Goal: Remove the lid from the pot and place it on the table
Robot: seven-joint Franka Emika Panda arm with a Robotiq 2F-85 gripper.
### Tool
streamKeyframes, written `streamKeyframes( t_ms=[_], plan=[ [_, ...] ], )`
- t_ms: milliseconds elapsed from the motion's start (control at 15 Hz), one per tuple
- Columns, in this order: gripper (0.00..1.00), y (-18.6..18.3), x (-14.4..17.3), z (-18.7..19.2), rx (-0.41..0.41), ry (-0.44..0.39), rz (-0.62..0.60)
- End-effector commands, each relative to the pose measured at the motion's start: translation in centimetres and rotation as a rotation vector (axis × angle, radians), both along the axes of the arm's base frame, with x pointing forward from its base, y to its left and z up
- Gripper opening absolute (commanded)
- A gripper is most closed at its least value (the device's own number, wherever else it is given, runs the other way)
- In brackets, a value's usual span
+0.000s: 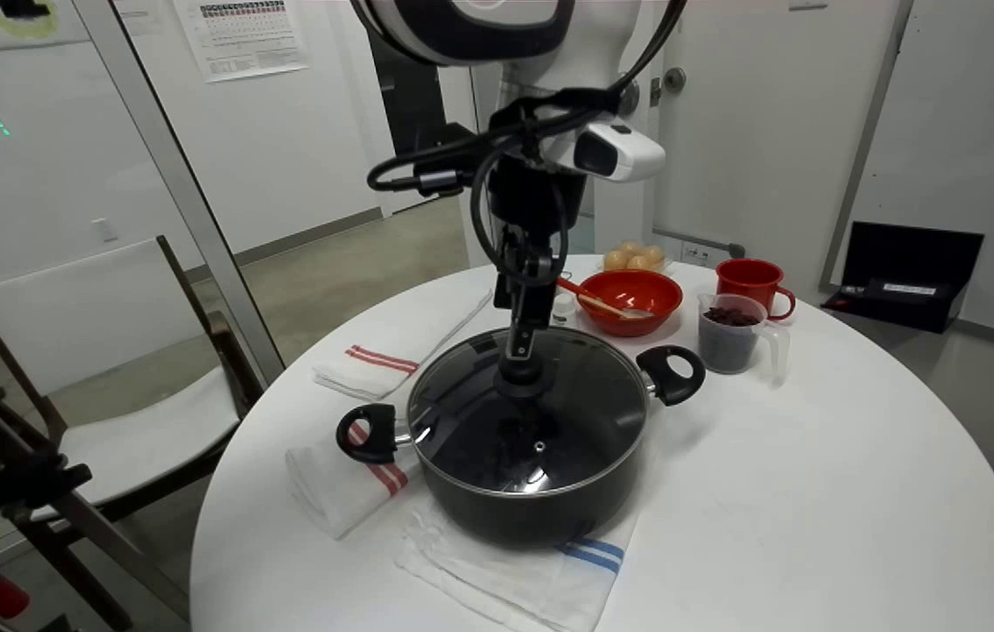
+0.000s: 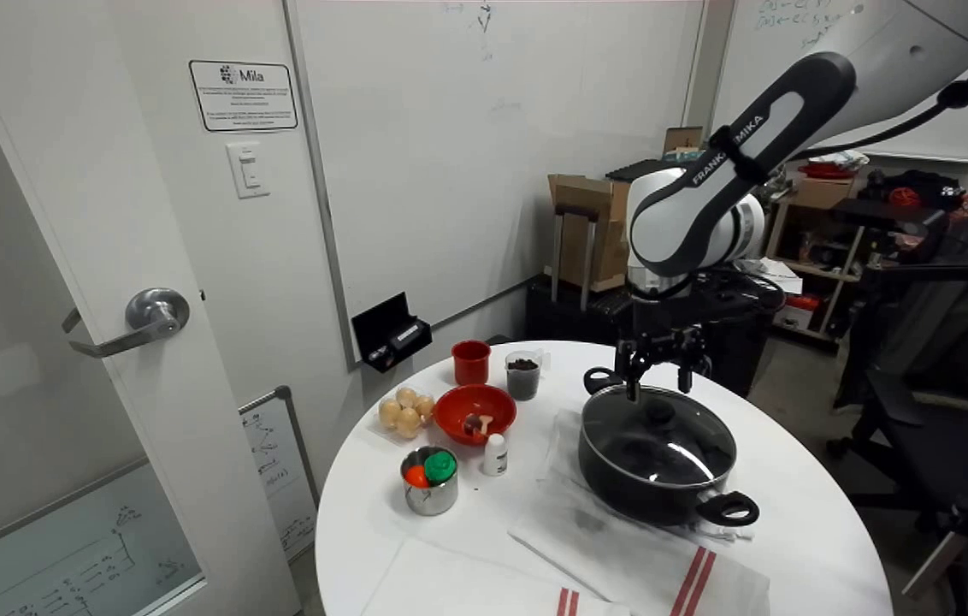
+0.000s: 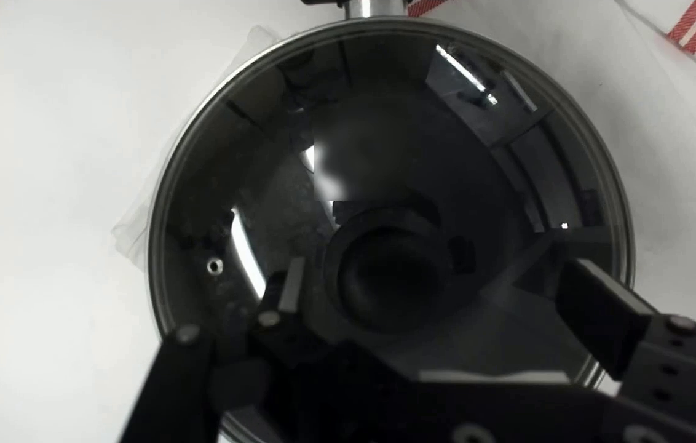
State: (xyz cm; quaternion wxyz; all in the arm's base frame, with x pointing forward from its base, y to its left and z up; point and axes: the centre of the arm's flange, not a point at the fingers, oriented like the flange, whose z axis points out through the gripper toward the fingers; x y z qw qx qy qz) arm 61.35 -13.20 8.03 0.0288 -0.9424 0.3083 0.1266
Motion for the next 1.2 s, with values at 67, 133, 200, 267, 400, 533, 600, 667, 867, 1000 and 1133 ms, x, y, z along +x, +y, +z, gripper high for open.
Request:
streamKeyframes(
  t_ms=[67, 133, 200, 267, 400, 533, 600, 667, 867, 1000, 1133],
  plan=[
    [1.00, -0.6, 2.0, -2.7, 0.013, 0.020, -0.031],
    [1.00, -0.7, 2.1, -3.2, 0.010, 0.024, -0.035],
    [1.00, -0.9, 2.1, -3.5, 0.016, 0.028, -0.041],
    [1.00, -1.1, 2.0, -3.8, 0.015, 0.031, -0.044],
    [1.00, -1.4, 1.7, -4.3, 0.019, 0.033, -0.051],
    [1.00, -1.7, 1.0, -4.4, 0.028, 0.031, -0.062],
    [1.00, -1.8, 0.7, -4.4, 0.032, 0.029, -0.066],
    [1.00, -1.8, 0.5, -4.4, 0.034, 0.030, -0.069],
    [1.00, -1.9, 0.0, -4.2, 0.042, 0.025, -0.080],
    [1.00, -1.9, 0.0, -4.2, 0.044, 0.024, -0.086],
    [0.74, -1.9, 0.0, -4.1, 0.047, 0.020, -0.089]
  ],
)
